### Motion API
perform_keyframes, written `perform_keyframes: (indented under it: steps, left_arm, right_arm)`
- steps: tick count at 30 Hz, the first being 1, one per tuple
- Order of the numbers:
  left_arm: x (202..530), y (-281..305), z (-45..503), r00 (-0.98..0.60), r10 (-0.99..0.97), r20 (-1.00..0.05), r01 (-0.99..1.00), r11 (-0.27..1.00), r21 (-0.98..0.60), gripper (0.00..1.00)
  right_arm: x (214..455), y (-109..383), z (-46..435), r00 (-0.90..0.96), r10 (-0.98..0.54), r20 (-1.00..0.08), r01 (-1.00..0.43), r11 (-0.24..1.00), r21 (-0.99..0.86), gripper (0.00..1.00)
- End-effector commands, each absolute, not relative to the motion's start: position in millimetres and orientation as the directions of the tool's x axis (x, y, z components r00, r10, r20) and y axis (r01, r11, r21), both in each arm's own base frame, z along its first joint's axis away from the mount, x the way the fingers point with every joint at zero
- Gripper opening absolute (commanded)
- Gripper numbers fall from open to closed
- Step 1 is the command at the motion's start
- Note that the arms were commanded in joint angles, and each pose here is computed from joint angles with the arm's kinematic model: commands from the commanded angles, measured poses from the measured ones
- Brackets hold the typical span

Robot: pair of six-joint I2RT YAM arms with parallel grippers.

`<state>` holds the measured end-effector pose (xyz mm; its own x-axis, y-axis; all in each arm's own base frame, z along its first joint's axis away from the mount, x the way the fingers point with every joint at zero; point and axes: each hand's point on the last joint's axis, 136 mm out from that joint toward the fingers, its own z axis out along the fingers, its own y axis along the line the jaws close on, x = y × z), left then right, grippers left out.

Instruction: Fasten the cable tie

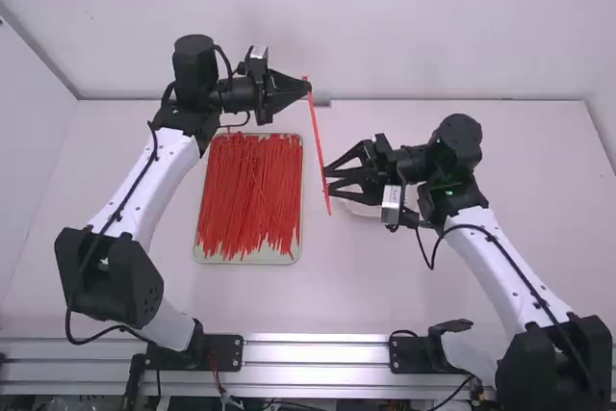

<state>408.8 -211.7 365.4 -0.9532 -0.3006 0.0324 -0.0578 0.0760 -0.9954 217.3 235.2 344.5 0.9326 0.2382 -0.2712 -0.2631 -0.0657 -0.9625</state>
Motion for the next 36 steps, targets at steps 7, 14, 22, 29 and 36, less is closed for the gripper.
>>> perform_keyframes:
  steps: [7, 14, 22, 29, 36]
  left_arm:
    - [399.0, -225.2, 365.9, -0.967, -0.254, -0.001, -0.021, 0.084, -0.996, 0.02]
    - [395.2, -232.8, 363.9, -0.971, -0.239, 0.003, -0.024, 0.086, -0.996, 0.02]
    - [399.6, -225.9, 363.9, -0.966, -0.258, 0.002, -0.025, 0.086, -0.996, 0.02]
    - [398.4, -228.1, 363.9, -0.967, -0.253, 0.002, -0.025, 0.087, -0.996, 0.02]
    - [402.4, -226.8, 363.0, -0.961, -0.277, 0.0, -0.026, 0.091, -0.996, 0.02]
  right_arm:
    - [211.2, 233.8, 347.1, 0.934, 0.249, -0.258, -0.249, -0.067, -0.966, 0.3]
    - [214.1, 231.2, 347.0, 0.937, 0.237, -0.255, -0.247, -0.063, -0.967, 0.22]
    - [211.9, 233.2, 347.0, 0.935, 0.246, -0.255, -0.246, -0.065, -0.967, 0.1]
    - [211.3, 233.7, 346.9, 0.934, 0.248, -0.258, -0.249, -0.066, -0.966, 0.0]
    - [211.7, 233.3, 346.9, 0.935, 0.247, -0.255, -0.246, -0.065, -0.967, 0.14]
